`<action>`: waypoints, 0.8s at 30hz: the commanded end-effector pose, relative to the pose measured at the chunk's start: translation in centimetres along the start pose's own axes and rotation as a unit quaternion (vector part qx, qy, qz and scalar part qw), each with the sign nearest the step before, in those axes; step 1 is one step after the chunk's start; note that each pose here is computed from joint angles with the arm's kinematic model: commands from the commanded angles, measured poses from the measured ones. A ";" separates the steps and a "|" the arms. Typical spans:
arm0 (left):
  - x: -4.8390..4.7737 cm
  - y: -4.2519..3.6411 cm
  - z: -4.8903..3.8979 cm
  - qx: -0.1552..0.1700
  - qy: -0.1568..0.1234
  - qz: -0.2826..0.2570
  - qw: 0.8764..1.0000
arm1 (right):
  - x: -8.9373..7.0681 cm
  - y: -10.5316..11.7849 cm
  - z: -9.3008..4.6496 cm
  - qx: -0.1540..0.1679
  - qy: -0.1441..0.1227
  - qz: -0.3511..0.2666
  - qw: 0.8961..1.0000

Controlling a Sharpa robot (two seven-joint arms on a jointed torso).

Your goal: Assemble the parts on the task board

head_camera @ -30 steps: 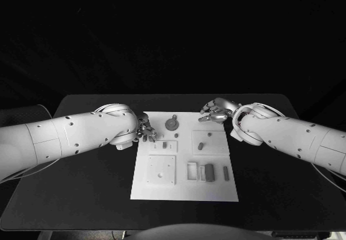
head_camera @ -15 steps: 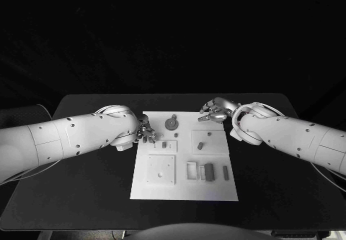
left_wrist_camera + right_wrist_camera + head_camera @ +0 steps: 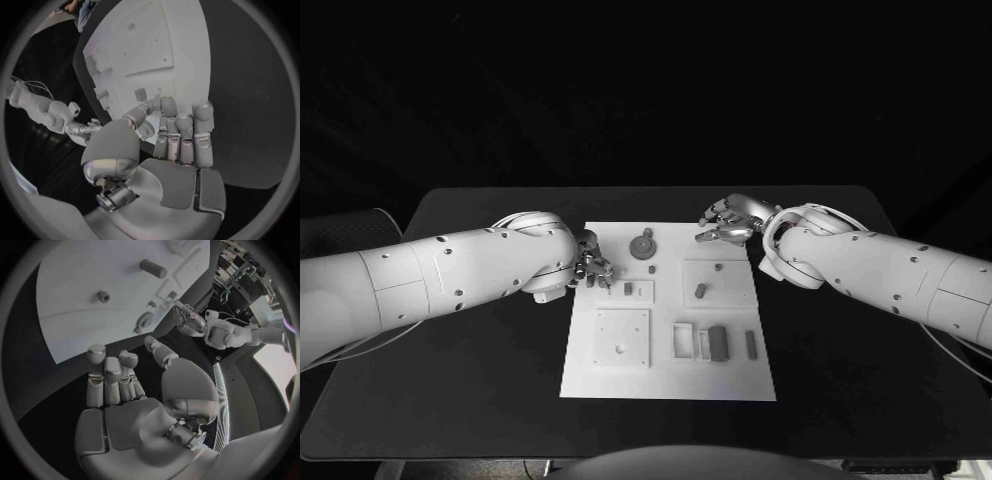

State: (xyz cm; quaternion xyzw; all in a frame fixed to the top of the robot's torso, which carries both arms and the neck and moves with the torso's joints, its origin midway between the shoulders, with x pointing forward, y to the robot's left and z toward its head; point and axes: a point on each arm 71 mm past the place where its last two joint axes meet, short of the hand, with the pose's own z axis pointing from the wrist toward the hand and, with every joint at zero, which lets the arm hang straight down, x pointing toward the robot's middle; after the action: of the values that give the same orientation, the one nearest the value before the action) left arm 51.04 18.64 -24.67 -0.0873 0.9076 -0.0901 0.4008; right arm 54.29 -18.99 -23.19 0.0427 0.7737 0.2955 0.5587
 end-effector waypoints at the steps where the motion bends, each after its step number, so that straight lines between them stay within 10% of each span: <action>1: 0.22 -0.11 0.04 0.003 0.013 0.003 1.000 | 0.1 0.1 0.0 -0.003 0.006 -0.003 1.000; 24: 0.91 -0.14 0.37 0.004 0.011 0.005 1.000 | 0.1 0.0 0.0 -0.002 0.007 -0.003 1.000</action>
State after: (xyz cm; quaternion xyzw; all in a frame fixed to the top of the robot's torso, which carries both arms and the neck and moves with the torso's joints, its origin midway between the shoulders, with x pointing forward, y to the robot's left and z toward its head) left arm 50.73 18.53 -25.55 -0.0851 0.9127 -0.0879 0.3900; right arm 54.29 -19.01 -23.19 0.0428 0.7739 0.2952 0.5587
